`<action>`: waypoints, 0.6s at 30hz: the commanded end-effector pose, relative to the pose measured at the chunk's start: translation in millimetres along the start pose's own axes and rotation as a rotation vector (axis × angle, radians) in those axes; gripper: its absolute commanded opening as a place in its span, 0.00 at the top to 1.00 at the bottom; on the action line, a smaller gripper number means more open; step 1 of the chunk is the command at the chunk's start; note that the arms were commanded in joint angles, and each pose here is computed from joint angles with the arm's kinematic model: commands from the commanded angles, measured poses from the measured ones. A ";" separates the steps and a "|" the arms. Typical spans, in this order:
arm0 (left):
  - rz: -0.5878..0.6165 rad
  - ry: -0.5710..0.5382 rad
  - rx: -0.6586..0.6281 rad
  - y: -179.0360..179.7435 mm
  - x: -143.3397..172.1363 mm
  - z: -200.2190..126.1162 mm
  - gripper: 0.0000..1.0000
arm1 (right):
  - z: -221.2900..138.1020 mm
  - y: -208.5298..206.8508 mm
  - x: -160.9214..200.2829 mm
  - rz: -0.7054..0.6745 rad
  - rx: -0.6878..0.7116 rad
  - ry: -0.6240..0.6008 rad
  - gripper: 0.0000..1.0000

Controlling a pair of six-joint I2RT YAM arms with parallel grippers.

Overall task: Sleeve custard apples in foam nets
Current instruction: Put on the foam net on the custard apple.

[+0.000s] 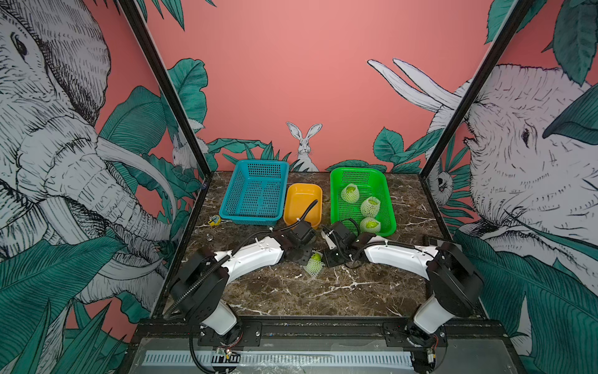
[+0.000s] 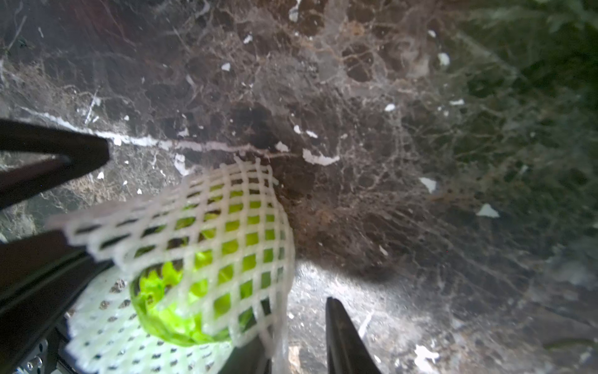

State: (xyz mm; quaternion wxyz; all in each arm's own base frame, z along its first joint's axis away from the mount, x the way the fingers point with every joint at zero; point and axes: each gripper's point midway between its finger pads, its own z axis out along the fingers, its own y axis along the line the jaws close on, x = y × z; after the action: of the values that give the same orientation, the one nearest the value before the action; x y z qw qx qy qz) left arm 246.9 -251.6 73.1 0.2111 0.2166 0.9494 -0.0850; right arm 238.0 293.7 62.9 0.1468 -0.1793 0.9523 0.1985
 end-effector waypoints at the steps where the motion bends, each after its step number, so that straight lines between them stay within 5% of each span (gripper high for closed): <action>1: -0.021 -0.064 0.047 -5.5 -12.9 -19.7 0.44 | -27.8 17.6 -22.1 -0.030 -0.065 -0.096 0.63; 10: -0.081 -0.145 0.062 3.3 -29.8 -41.9 0.30 | -47.5 23.3 -28.5 -0.049 -0.133 -0.155 0.31; 14: -0.135 -0.196 0.024 22.0 -35.7 -50.5 0.14 | -56.4 28.0 -24.0 -0.073 -0.162 -0.174 0.02; 16: -0.173 -0.225 0.021 32.6 -39.2 -53.9 0.01 | -59.5 32.7 -19.5 -0.084 -0.182 -0.190 0.01; 18: -0.204 -0.251 0.038 39.9 -42.6 -55.4 0.01 | -60.8 34.6 -13.6 -0.099 -0.172 -0.200 0.01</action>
State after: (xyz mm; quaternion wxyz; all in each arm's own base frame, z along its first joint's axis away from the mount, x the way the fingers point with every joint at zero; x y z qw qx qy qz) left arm 272.5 -229.6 133.0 0.2948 0.1398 0.9347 -0.1410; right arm 230.2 295.6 122.3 0.2142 -0.2034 0.9145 0.2765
